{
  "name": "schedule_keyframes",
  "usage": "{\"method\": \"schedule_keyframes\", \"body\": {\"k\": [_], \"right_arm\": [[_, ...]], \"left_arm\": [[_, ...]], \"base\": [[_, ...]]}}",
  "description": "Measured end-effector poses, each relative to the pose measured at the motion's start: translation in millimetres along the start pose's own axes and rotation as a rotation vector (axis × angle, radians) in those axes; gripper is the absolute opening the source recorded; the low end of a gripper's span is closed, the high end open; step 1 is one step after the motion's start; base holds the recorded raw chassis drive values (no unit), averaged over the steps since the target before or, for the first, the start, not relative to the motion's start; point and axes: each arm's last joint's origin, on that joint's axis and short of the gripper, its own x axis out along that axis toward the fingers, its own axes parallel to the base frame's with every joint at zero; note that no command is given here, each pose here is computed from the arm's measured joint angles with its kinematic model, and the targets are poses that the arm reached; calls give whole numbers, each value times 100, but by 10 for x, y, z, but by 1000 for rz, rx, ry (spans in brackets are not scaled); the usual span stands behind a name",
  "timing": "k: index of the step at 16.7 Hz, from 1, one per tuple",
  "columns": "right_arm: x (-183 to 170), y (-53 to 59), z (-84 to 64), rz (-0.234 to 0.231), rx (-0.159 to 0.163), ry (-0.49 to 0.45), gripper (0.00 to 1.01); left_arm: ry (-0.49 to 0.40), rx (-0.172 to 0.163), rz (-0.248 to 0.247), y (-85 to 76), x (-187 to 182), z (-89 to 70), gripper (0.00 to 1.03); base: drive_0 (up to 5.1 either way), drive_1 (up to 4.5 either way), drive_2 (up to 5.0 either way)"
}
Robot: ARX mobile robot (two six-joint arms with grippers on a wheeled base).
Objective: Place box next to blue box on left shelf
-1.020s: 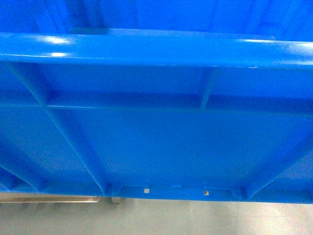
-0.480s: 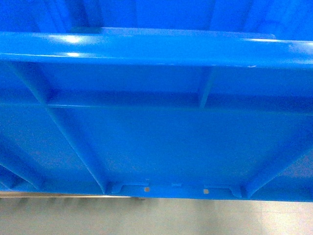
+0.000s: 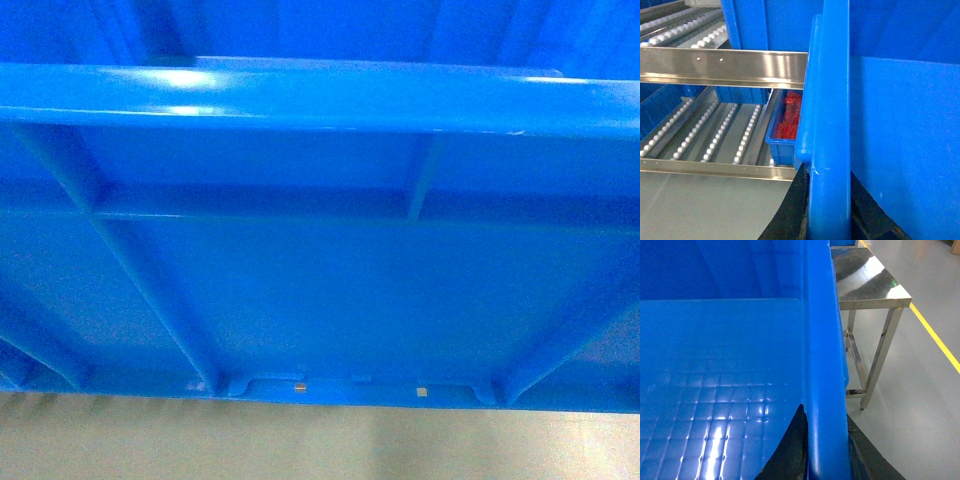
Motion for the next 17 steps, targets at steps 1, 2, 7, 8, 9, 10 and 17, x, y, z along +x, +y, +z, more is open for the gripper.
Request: {"method": "schedule_keyframes", "body": {"k": [1,2,7,8,9,10,17], "right_arm": [[0,0,-2,0,-1,2,10],[0,0,-4,0,-1,4,10],[0,0,-3,0,-1,3,10],[0,0,0,0,0,0,10],[0,0,-3,0,-1,3,10],[0,0,-3,0,-1,3,10],[0,0,-4,0,-1,4,10]], "left_arm": [[0,1,-1,0,0,0,9],[2,2,0,0,0,-3,9],[1,1,0,0,0,-1,9],[0,0,0,0,0,0,9],[1,1,0,0,0,-1,9],[1,1,-1,0,0,-1,9],[1,1,0,0,0,-1,9]], "base": [[-447,249,249],[-447,249,249],[-447,249,249],[-447,249,249],[-447,249,249],[-447,249,249],[-447,249,249]]}}
